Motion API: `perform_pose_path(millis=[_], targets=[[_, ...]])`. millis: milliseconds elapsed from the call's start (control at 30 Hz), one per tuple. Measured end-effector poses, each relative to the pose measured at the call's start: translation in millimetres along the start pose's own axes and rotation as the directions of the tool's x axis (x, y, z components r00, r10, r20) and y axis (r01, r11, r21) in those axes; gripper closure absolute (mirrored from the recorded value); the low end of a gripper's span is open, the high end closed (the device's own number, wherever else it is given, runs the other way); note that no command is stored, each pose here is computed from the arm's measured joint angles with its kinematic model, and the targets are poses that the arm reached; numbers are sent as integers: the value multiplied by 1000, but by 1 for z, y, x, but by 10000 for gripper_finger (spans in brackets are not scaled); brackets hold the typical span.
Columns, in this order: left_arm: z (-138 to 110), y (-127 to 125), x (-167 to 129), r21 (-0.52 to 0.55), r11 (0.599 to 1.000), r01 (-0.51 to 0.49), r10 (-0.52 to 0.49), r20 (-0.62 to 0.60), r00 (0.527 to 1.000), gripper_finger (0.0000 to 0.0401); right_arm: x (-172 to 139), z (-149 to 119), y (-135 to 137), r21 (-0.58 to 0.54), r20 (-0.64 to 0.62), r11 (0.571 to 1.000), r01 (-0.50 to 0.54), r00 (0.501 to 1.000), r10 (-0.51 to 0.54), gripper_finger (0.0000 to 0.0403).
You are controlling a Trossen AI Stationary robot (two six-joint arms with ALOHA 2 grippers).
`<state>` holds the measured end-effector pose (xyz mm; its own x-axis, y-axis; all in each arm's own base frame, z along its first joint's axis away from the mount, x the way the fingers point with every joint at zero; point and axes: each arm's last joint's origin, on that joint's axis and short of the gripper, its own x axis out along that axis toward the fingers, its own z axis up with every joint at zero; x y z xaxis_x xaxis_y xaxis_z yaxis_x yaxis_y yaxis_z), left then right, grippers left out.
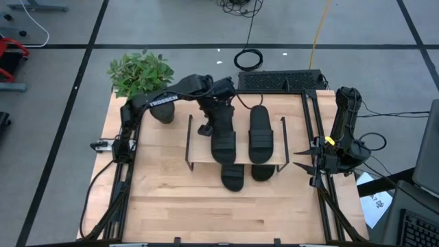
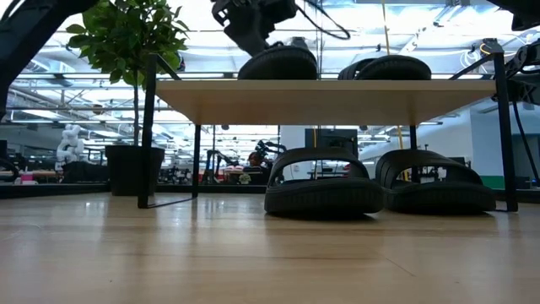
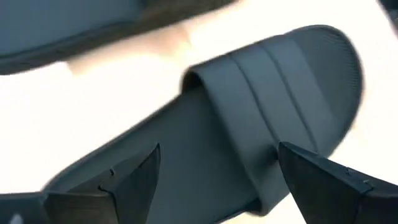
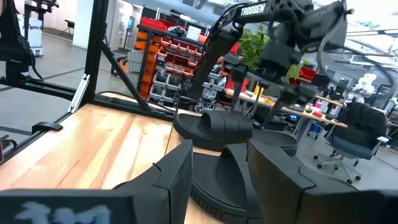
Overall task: Pick and place slides into the shelf
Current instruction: Return to Home Position
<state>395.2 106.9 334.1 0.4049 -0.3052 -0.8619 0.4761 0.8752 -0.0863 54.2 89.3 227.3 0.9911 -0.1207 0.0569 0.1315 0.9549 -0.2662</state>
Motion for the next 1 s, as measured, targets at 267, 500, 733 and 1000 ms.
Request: perform_pose_path(millis=[267, 500, 733, 1000], targets=[[10, -15, -23, 7, 990, -141, 141, 20, 990, 79, 0, -1, 1, 33, -1, 999, -3, 1000, 3, 257], [29, -57, -43, 70, 958, -278, 277, 18, 961, 103, 0, -3, 2, 37, -6, 999, -5, 1000, 5, 261], [51, -138, -66, 180, 924, -337, 325, 91, 941, 271, 0, -6, 4, 13, -10, 1000, -16, 1000, 16, 323], [64, -236, -55, 375, 891, -254, 203, 169, 964, 388, -1, -10, 11, -19, 37, 990, -143, 989, 144, 393]])
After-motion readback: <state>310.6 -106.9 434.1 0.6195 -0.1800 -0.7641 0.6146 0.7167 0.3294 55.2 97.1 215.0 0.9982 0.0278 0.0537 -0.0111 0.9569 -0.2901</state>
